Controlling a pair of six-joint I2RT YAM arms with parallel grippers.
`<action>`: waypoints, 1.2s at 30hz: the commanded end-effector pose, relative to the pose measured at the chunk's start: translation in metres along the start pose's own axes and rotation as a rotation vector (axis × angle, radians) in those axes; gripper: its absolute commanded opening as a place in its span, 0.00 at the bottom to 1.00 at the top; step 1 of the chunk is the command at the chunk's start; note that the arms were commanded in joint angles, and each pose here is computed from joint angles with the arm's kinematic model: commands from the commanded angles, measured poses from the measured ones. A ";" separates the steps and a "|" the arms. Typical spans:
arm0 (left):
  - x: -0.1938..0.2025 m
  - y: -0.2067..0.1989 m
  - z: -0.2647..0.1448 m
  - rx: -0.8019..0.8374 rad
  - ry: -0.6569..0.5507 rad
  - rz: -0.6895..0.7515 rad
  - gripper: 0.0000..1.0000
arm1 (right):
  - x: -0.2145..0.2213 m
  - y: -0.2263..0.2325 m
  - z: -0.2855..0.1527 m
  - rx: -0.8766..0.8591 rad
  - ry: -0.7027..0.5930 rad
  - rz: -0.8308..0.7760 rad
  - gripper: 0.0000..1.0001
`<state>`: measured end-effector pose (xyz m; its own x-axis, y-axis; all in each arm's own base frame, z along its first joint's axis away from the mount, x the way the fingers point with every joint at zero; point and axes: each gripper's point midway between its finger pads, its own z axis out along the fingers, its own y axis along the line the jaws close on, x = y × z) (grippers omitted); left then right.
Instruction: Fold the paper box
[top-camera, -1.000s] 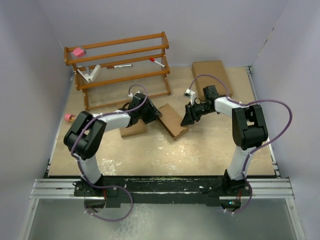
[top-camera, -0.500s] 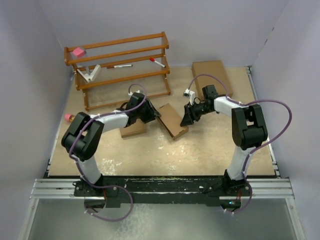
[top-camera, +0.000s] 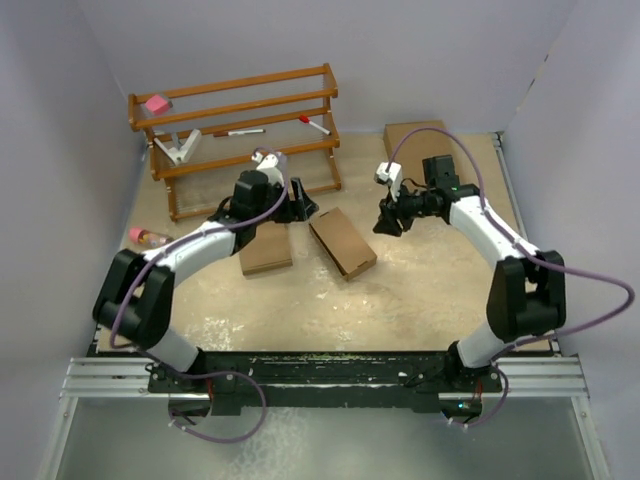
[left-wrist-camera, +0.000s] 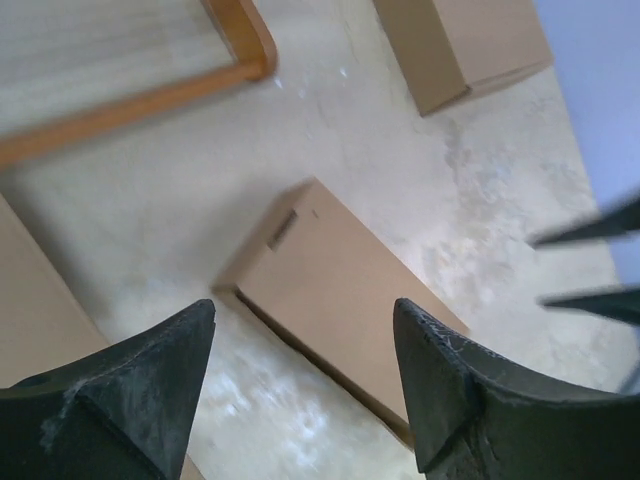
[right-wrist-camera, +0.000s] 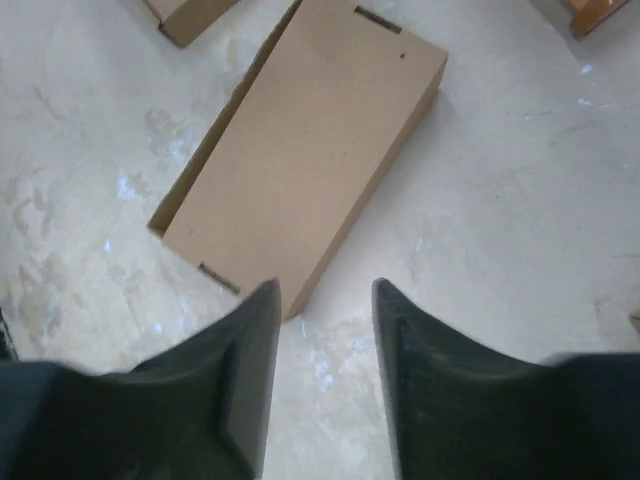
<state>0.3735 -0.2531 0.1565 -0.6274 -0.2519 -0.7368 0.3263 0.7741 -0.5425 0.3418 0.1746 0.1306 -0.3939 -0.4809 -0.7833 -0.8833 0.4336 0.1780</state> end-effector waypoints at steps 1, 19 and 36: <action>-0.037 0.012 0.036 0.033 -0.019 0.122 0.69 | 0.014 0.028 -0.015 -0.096 0.016 -0.252 0.24; 0.054 0.032 0.076 0.147 0.331 0.056 0.19 | 0.064 -0.001 0.032 0.014 0.260 -0.586 0.00; 0.113 0.006 -0.011 0.059 0.333 0.045 0.32 | 0.060 -0.006 -0.040 0.093 0.229 -0.687 0.49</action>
<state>0.2830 -0.2849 0.0526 -0.8463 0.0679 -0.5283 0.4167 0.7023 -0.5772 0.3433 0.1089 0.0983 0.0874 -0.8353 -0.5428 -0.9287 0.1289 -0.3478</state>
